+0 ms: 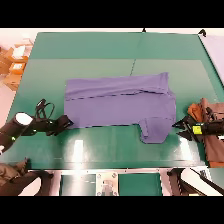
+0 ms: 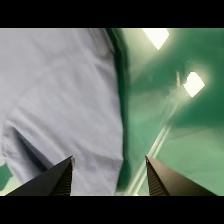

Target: Fold the shirts.

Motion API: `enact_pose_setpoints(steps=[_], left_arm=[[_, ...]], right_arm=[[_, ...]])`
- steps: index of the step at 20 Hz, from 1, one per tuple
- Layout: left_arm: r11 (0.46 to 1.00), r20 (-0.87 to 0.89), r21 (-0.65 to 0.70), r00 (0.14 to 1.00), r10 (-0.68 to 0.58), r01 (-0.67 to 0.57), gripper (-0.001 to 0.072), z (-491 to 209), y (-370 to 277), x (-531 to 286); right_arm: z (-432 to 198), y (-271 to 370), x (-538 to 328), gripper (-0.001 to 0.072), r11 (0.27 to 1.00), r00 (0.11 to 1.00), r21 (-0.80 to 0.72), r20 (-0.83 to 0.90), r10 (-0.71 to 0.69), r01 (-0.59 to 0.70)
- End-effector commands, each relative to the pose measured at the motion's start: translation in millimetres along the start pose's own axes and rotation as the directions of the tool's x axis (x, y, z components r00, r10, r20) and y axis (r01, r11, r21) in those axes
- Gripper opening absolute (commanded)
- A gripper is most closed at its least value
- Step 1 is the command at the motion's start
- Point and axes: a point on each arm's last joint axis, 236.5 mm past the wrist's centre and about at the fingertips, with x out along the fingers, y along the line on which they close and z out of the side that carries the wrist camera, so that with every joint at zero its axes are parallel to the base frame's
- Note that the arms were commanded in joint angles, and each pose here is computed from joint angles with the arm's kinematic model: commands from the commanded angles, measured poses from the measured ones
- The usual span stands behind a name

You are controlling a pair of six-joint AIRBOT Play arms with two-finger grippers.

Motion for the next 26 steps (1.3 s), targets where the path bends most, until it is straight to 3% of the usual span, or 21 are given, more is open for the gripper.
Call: enact_pose_setpoints(steps=[1, 4, 8, 11, 12, 13, 15, 17, 21, 26], left_arm=[[0.997, 0.08, -0.082, 0.997, -0.002, 0.008, 0.0491, 12.3, 1.7, 14.1], [0.987, 0.002, -0.157, 0.999, -0.038, 0.038, 0.0491, -1.4, -1.1, 33.2], [0.994, -0.013, -0.072, 0.996, -0.087, 0.086, 0.0491, 7.3, -24.5, 24.8], [0.995, -0.12, -0.036, 0.988, -0.098, 0.095, 0.0487, 1.5, -29.7, 5.5], [0.995, -0.151, -0.038, 0.984, -0.099, 0.094, 0.0349, 0.3, -26.1, -5.2], [0.995, -0.173, -0.036, 0.98, -0.095, 0.09, 0.0297, -3.0, -21.8, -15.9], [0.999, -0.202, -0.032, 0.979, -0.024, 0.017, 0.03, -14.0, -3.5, -34.3], [0.999, -0.16, -0.05, 0.987, 0.012, -0.02, 0.0506, -16.5, 3.6, -43.0], [0.997, -0.085, -0.068, 0.995, -0.044, 0.038, 0.0502, -23.7, -12.7, -18.4], [0.99, 0.045, -0.137, 0.999, -0.021, 0.027, 0.0501, -20.5, -14.4, 15.7]], right_arm=[[-10.3, -3.3, 12.6, 0.0515, 1.0, 1.0, 0.006, -0.01, -0.005, 0.005], [-16.9, -4.5, 18.5, 0.0515, 1.0, 1.0, -0.002, -0.027, -0.013, 0.013], [-15.0, -0.2, 25.0, 0.0511, 1.0, 1.0, 0.024, -0.009, 0.015, -0.015], [-20.8, -0.1, 35.3, 0.0507, 1.0, 0.999, 0.021, -0.038, 0.009, -0.008], [-22.4, 0.1, 37.3, 0.0507, 1.0, 0.999, 0.016, -0.047, 0.006, -0.006], [-22.8, -0.1, 38.0, 0.0507, 1.0, 0.999, 0.015, -0.051, 0.005, -0.004], [-21.4, -0.2, 38.1, 0.0507, 1.0, 0.999, 0.015, -0.044, 0.005, -0.004], [-19.4, -0.5, 38.1, 0.0507, 1.0, 0.999, -0.001, -0.036, 0.004, -0.004], [-16.1, -0.6, 38.2, 0.0507, 1.0, 1.0, -0.007, -0.022, 0.003, -0.003], [-12.1, -0.5, 38.3, 0.0506, 1.0, 1.0, -0.007, -0.005, 0.003, -0.003]])
